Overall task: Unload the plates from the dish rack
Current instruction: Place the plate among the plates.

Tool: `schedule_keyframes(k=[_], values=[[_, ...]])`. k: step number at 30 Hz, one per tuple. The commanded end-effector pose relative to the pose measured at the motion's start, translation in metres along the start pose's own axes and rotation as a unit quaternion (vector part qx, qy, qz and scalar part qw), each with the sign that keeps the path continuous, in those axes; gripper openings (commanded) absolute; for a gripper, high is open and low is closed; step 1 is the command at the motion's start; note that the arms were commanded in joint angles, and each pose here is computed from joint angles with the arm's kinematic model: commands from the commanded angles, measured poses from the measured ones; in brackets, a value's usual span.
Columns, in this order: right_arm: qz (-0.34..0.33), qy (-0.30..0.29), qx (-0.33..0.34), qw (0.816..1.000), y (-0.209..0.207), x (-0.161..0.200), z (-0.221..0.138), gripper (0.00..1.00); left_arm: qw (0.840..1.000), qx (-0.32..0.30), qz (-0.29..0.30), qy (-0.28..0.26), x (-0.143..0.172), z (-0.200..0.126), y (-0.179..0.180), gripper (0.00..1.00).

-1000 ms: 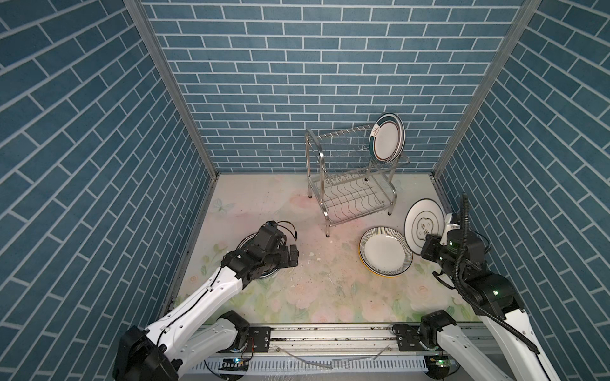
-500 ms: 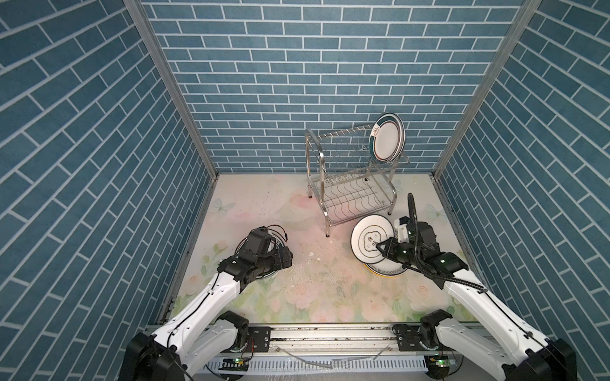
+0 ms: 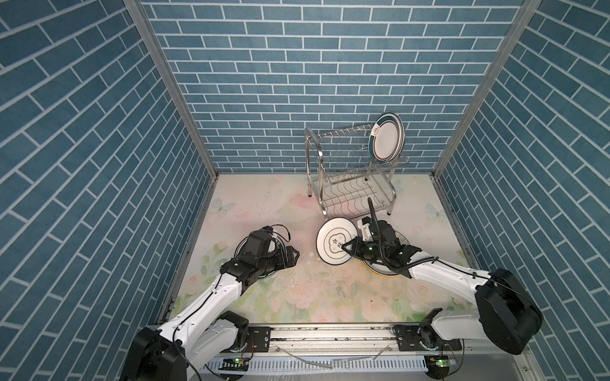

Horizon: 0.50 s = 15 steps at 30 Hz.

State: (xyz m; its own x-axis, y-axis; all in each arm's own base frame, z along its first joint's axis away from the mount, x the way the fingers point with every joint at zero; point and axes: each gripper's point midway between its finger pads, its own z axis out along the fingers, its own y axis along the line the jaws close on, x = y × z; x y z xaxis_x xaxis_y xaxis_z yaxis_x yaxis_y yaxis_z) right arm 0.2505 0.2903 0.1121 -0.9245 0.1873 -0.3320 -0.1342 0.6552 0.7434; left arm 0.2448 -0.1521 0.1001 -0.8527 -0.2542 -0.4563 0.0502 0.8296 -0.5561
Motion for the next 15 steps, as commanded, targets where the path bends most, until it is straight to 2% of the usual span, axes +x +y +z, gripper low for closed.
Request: schedule_keyframes(k=[1, 10, 15], values=[[0.001, -0.036, -0.104, 0.994, 0.063, -0.024, 0.006, 0.00, 1.000, 0.022, -0.010, -0.010, -0.005, 0.002, -0.004, 0.99], [0.006, -0.020, -0.144, 0.989, 0.089, -0.011, 0.025, 0.00, 0.999, 0.035, -0.021, -0.022, -0.010, 0.005, -0.003, 0.99], [0.013, -0.014, -0.170, 0.985, 0.100, -0.008, 0.029, 0.00, 0.996, 0.072, -0.032, -0.034, -0.018, 0.010, -0.012, 0.99]])
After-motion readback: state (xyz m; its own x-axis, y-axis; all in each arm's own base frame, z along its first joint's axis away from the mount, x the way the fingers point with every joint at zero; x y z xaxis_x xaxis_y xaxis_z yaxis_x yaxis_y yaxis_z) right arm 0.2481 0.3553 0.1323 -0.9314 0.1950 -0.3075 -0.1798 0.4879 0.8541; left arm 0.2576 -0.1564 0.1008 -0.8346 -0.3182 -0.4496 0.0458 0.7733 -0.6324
